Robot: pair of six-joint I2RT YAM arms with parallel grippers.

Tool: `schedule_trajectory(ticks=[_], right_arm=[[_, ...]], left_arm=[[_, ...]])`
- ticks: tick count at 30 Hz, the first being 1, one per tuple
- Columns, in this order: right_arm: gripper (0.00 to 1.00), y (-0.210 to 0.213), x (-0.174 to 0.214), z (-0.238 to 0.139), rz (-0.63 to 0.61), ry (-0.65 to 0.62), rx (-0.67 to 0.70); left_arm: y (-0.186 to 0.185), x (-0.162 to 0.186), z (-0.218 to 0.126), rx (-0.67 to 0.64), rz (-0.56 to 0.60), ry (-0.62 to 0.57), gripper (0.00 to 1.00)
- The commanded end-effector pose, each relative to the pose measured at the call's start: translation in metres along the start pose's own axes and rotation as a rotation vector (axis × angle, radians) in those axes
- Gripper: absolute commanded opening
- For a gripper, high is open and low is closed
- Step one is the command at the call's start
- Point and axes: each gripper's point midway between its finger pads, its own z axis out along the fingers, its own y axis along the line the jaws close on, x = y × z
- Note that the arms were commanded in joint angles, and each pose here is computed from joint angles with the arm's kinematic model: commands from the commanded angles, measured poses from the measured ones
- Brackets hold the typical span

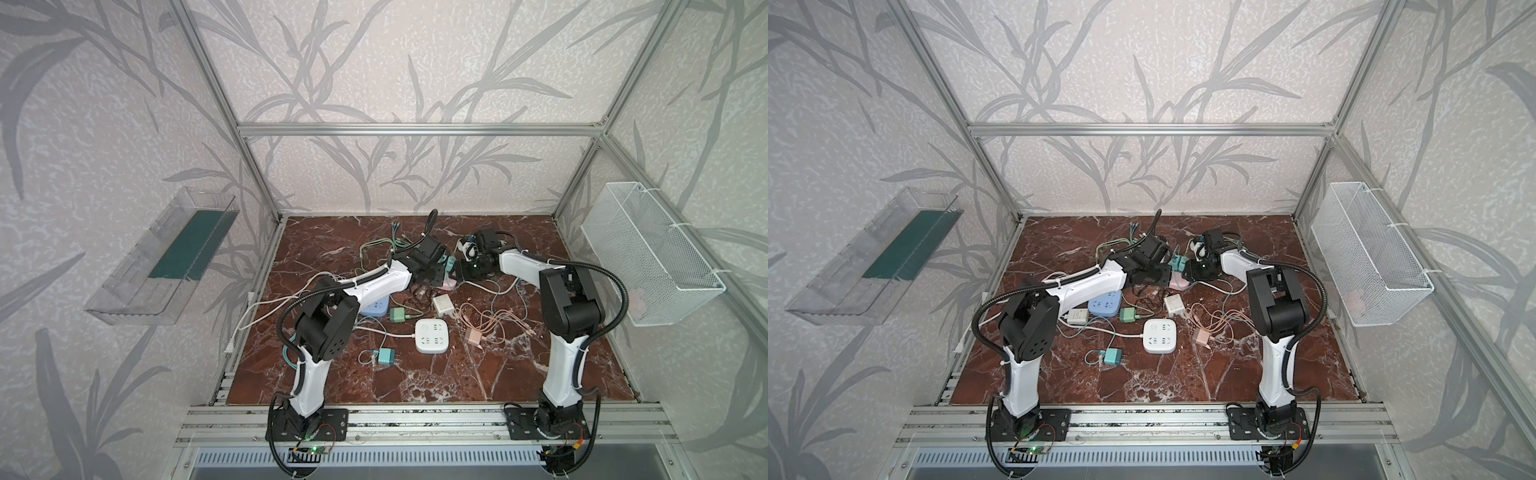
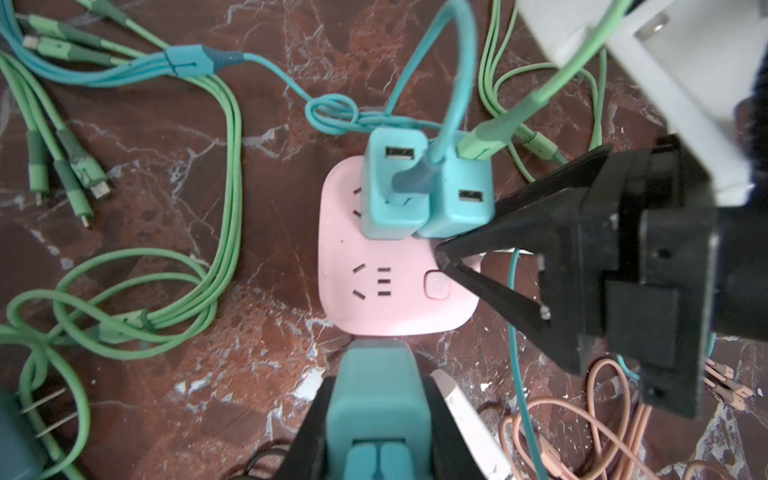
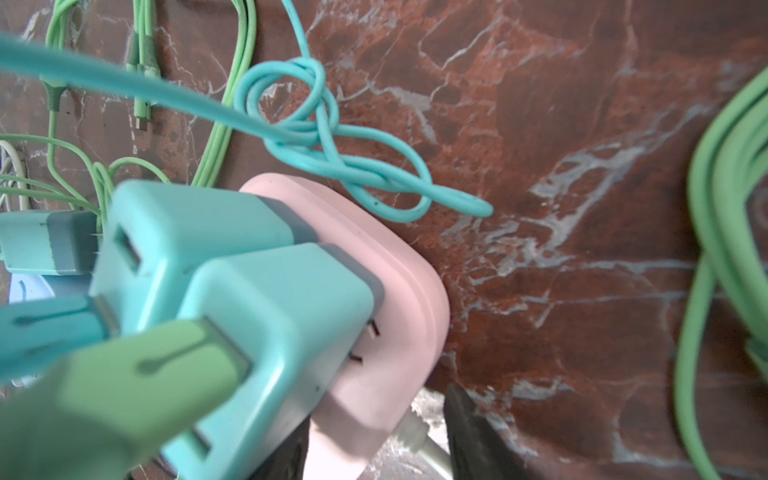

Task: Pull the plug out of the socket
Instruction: 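Carry the teal charger away from the pink strip toward the blue strip, then lower the teal charger onto the table and open the left gripper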

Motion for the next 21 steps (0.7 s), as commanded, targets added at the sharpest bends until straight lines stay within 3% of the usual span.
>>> schedule_trajectory(ticks=[1,8,21], right_arm=[[0.52,-0.015,0.037,0.014,0.032,0.112,0.050],[0.53,-0.012,0.035,0.012,0.029,0.101,0.039],[0.53,-0.013,0.034,0.011,0.032,0.100,0.046]], left_arm=[[-0.007,-0.013,-0.015,0.080,-0.052,-0.046,0.14],[0.008,-0.001,-0.007,0.152,-0.143,0.002,0.15],[0.013,0.022,0.006,0.231,-0.176,0.068,0.17]])
